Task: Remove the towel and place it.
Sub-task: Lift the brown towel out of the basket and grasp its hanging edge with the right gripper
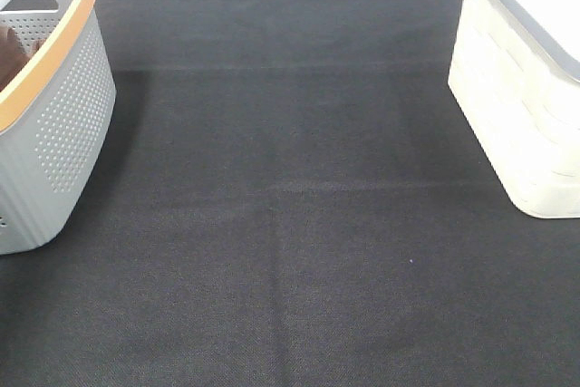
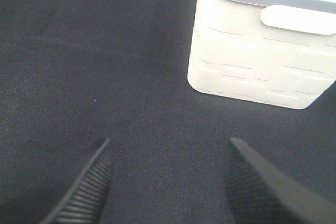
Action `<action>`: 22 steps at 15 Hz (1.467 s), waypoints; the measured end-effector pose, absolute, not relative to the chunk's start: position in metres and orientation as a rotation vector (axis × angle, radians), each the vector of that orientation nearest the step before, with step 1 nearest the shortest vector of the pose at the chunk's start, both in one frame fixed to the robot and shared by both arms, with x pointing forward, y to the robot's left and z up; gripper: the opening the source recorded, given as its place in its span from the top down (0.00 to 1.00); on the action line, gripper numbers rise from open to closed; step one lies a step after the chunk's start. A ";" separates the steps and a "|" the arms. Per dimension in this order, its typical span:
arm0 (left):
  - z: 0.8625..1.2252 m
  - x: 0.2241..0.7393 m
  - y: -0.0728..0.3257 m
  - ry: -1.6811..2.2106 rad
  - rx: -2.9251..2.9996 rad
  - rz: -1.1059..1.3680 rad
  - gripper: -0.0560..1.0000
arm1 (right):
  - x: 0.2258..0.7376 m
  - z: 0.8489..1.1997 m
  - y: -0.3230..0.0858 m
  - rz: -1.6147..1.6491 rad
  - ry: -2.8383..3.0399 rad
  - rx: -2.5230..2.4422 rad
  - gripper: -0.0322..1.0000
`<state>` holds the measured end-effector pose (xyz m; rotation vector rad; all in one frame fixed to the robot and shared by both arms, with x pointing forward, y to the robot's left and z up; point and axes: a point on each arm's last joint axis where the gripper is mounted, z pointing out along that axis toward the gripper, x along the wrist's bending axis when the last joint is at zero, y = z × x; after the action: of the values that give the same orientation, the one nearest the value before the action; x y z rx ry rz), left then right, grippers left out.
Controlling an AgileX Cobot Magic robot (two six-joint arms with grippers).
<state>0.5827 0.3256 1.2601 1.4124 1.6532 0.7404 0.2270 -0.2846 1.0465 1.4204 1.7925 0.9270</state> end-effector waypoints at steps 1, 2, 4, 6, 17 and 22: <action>1.272 0.576 0.319 1.574 1.372 0.715 0.93 | 0.227 1.046 -0.285 0.927 1.792 1.420 0.39; 1.281 0.572 0.314 1.504 1.336 0.689 0.93 | 0.227 1.046 -0.285 0.927 1.792 1.420 0.39; 1.295 0.569 0.300 1.340 1.269 0.587 0.93 | 0.227 1.047 -0.284 0.944 1.791 1.425 0.39; 1.303 0.567 0.291 1.222 1.233 0.512 0.93 | 0.228 1.053 -0.275 1.126 1.749 1.454 0.39; 1.320 0.547 0.178 0.823 1.273 0.328 0.93 | 0.307 1.116 -0.230 1.751 2.000 0.951 0.49; 1.317 0.532 0.135 0.738 1.320 0.228 0.93 | 0.385 1.134 -0.196 1.660 2.281 0.790 0.53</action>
<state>0.5324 0.1353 1.3170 1.3201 0.7382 0.2278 0.3849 -0.1962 1.1341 0.7900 2.2812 1.6600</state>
